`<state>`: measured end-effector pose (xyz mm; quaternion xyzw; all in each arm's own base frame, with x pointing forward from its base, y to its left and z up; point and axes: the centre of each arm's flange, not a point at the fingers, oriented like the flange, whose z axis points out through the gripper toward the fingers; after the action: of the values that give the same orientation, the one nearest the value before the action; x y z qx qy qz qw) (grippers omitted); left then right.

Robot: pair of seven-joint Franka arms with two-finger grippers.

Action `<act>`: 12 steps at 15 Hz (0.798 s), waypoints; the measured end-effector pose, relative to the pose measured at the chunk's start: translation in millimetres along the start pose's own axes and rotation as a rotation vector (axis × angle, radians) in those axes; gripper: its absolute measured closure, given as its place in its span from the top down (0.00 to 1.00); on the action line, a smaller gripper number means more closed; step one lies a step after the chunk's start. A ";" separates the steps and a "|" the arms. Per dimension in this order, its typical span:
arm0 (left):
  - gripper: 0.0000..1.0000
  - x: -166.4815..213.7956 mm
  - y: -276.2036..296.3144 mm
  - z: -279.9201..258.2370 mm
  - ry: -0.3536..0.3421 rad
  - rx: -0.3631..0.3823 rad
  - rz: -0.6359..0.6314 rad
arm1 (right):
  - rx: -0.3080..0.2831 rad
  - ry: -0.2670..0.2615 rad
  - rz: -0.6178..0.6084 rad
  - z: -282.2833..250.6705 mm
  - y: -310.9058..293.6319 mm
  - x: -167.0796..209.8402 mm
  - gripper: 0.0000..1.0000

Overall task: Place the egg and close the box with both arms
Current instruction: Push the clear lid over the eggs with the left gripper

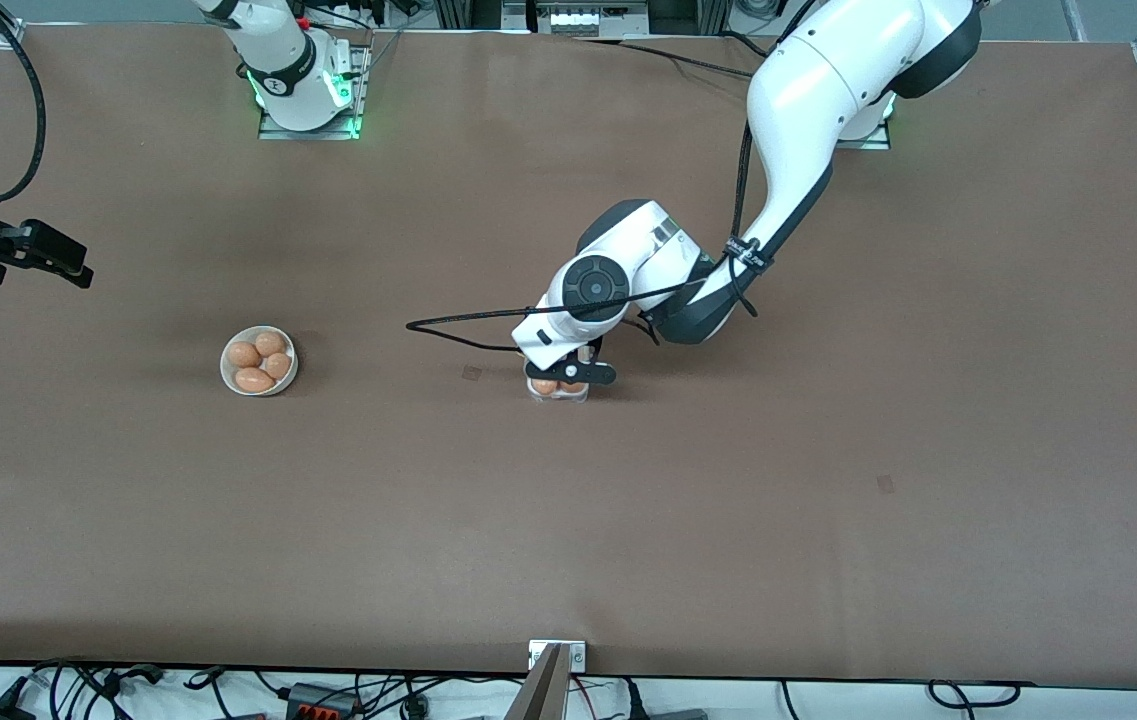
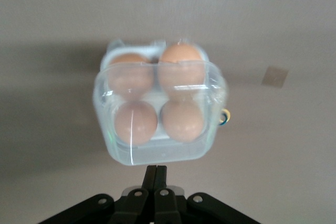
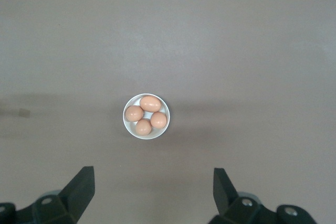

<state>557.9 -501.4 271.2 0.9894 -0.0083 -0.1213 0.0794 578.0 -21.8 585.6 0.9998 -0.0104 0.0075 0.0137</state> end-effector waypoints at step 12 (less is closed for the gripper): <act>0.01 15.8 -24.0 -52.1 0.105 0.060 -0.043 | 0.000 0.005 0.000 -3.0 0.1 -1.2 1.00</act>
<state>585.7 -470.2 313.5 0.9963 0.0134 -0.0706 0.0476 576.7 -21.8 588.6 0.9998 -0.0105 0.0102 0.0137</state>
